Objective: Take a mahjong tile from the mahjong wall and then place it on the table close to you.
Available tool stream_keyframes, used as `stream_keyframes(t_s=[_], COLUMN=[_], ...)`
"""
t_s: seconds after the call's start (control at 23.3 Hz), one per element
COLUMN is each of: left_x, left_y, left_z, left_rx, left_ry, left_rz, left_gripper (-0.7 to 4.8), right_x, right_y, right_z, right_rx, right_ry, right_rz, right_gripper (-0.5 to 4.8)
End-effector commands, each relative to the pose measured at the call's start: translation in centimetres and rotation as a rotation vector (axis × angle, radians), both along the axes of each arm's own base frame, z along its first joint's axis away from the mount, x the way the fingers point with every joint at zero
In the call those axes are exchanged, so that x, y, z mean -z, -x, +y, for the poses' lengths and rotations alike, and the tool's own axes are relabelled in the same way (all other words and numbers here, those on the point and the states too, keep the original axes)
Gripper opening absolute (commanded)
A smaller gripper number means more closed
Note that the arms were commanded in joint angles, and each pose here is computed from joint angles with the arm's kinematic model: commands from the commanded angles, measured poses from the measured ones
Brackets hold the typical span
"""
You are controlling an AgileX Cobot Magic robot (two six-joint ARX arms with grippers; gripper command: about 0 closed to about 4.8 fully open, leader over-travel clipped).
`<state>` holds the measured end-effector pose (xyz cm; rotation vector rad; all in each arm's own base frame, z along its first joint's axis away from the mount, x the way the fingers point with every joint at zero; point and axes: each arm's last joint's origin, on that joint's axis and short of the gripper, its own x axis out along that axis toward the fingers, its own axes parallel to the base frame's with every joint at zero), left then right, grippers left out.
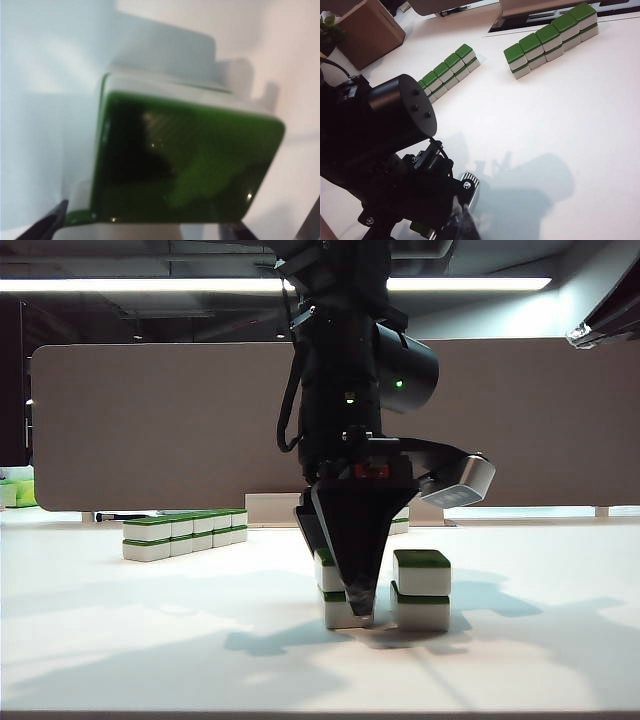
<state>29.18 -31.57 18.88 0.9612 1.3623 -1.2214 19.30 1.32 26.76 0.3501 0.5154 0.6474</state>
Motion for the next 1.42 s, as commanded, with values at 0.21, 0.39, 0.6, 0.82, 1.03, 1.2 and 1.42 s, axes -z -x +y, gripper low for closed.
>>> stream_keyframes(t_s=[0.21,0.39,0.6,0.82,1.03,1.2,1.42], left_x=[-0.2,-0.2,-0.8,-3.0,-5.1,-6.5,-8.7], left_y=[-0.1,-0.1,-0.1,-0.1,-0.3,-0.2,-0.1], left_z=[0.1,0.2,0.3,0.3,0.1,0.2,1.0], left_rx=[0.006,0.006,0.006,-0.025,-0.070,-0.073,-0.100], left_ry=[-0.052,-0.058,-0.071,-0.081,-0.039,-0.007,-0.010], left_rz=[-0.065,-0.069,-0.056,-0.055,-0.098,-0.130,-0.220], left_gripper=[4.09,4.09,4.69,4.68,4.68,4.67,3.82], right_x=[-0.4,-0.4,-0.4,-0.4,-0.4,-0.4,-0.4], right_y=[0.0,0.0,0.0,0.0,0.0,0.0,0.0], right_z=[0.0,0.0,0.0,0.0,0.0,0.0,0.0], right_rx=[-0.004,-0.004,-0.004,-0.004,-0.004,-0.004,-0.004], right_ry=[0.002,0.001,0.002,0.002,0.002,0.002,0.002], right_rz=[-0.023,-0.023,-0.023,-0.023,-0.023,-0.023,-0.023], right_gripper=[-0.01,-0.01,-0.01,-0.01,-0.01,-0.01,-0.01])
